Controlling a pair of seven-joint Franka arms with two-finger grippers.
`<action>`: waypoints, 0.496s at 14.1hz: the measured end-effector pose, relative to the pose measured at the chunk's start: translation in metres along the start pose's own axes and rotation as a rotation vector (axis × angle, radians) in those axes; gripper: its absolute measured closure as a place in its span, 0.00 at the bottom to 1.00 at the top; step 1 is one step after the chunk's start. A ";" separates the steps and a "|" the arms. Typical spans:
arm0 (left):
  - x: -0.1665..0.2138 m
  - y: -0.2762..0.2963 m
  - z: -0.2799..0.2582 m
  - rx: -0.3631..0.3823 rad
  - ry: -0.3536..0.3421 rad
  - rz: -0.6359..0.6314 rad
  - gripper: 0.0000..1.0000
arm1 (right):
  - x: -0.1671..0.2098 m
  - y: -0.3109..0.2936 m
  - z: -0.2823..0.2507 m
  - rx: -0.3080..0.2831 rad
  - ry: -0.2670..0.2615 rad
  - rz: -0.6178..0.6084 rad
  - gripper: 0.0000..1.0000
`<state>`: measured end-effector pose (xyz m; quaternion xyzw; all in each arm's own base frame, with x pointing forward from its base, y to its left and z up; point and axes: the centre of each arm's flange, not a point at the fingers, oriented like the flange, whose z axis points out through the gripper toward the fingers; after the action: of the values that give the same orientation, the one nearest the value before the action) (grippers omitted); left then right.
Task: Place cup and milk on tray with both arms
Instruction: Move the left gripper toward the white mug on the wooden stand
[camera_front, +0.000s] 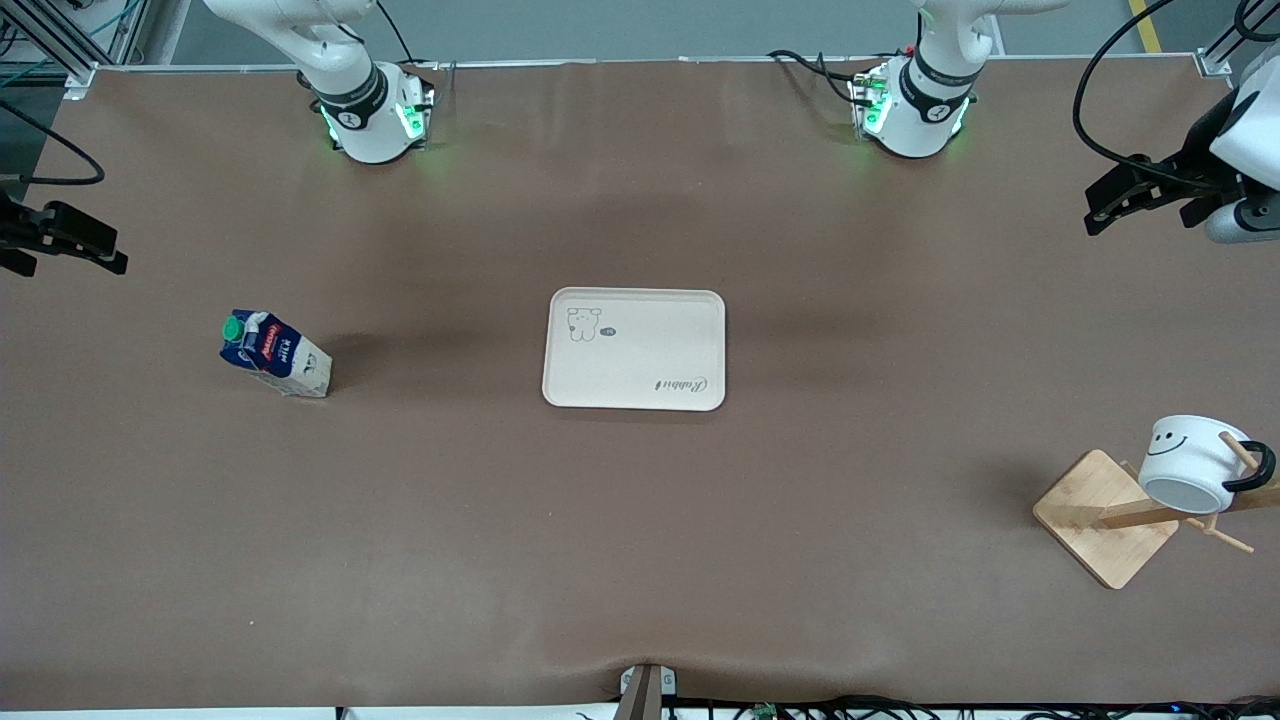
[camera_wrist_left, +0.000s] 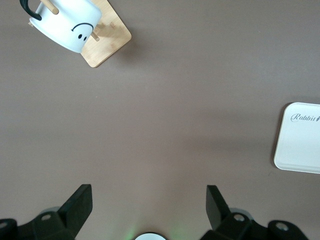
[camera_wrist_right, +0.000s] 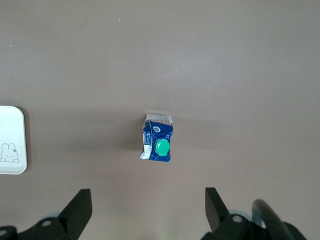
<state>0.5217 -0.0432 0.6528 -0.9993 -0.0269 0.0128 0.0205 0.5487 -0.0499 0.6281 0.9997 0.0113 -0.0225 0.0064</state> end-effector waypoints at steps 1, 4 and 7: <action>0.000 0.000 0.000 0.000 0.001 0.000 0.00 | 0.000 0.000 0.000 0.000 0.000 0.000 0.00; 0.000 -0.002 -0.003 -0.001 0.006 -0.003 0.00 | 0.000 0.000 0.000 0.000 0.000 0.000 0.00; 0.001 -0.011 -0.012 -0.004 0.025 -0.022 0.00 | 0.000 0.000 0.000 0.000 0.000 0.000 0.00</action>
<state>0.5225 -0.0322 0.6648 -0.9991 -0.0377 0.0001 0.0190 0.5487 -0.0499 0.6281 0.9997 0.0113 -0.0225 0.0063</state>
